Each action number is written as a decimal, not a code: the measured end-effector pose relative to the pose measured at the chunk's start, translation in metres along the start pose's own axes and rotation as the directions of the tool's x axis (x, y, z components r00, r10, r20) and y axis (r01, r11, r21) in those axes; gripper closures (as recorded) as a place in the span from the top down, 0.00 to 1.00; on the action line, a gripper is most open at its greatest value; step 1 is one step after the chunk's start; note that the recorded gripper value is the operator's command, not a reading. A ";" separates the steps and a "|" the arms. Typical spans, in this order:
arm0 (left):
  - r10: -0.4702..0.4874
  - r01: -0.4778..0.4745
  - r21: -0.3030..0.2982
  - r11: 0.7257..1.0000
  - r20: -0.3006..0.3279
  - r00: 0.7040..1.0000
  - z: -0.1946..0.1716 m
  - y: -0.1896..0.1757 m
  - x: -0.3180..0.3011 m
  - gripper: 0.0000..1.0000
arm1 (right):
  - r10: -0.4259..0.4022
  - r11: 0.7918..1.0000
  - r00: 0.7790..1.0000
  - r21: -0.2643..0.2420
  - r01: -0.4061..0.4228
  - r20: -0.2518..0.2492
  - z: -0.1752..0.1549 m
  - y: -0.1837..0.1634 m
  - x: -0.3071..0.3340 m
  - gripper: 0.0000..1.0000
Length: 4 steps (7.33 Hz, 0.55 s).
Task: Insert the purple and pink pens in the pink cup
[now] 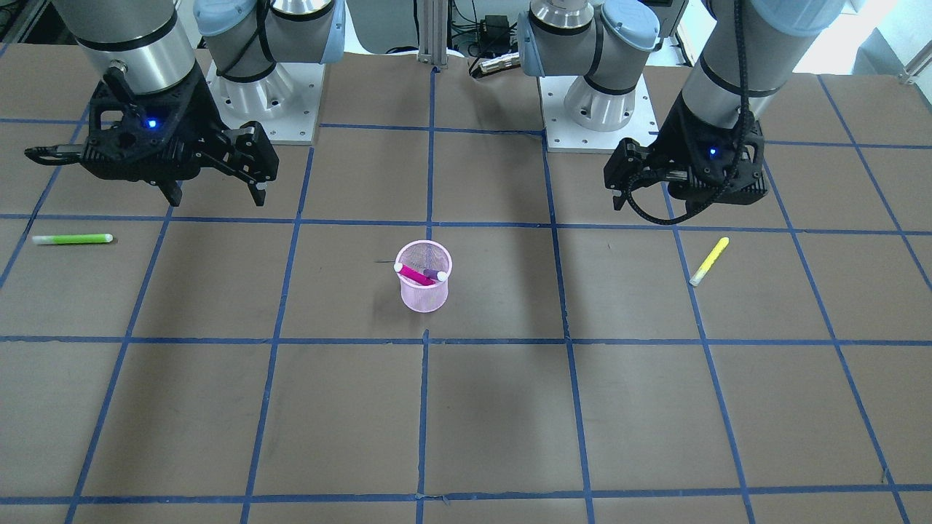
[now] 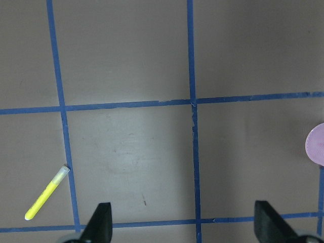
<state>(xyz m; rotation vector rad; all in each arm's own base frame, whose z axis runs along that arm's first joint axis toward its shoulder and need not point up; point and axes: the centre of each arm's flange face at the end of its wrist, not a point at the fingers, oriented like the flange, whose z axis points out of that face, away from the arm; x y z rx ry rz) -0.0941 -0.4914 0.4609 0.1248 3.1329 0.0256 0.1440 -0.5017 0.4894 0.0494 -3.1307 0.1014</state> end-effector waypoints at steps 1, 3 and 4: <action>0.003 -0.003 -0.004 1.000 -0.001 1.000 -0.003 0.004 0.000 1.00 | 0.000 1.000 1.000 0.000 0.000 0.000 0.000 0.000 0.000 1.00; 0.004 -0.004 -0.005 1.000 -0.001 1.000 -0.005 0.007 0.000 1.00 | -0.002 1.000 1.000 -0.001 0.002 0.000 0.000 0.000 0.000 1.00; 0.003 -0.003 -0.006 1.000 -0.001 1.000 -0.005 0.007 0.000 1.00 | -0.003 1.000 1.000 0.000 0.003 0.000 0.000 0.000 0.000 1.00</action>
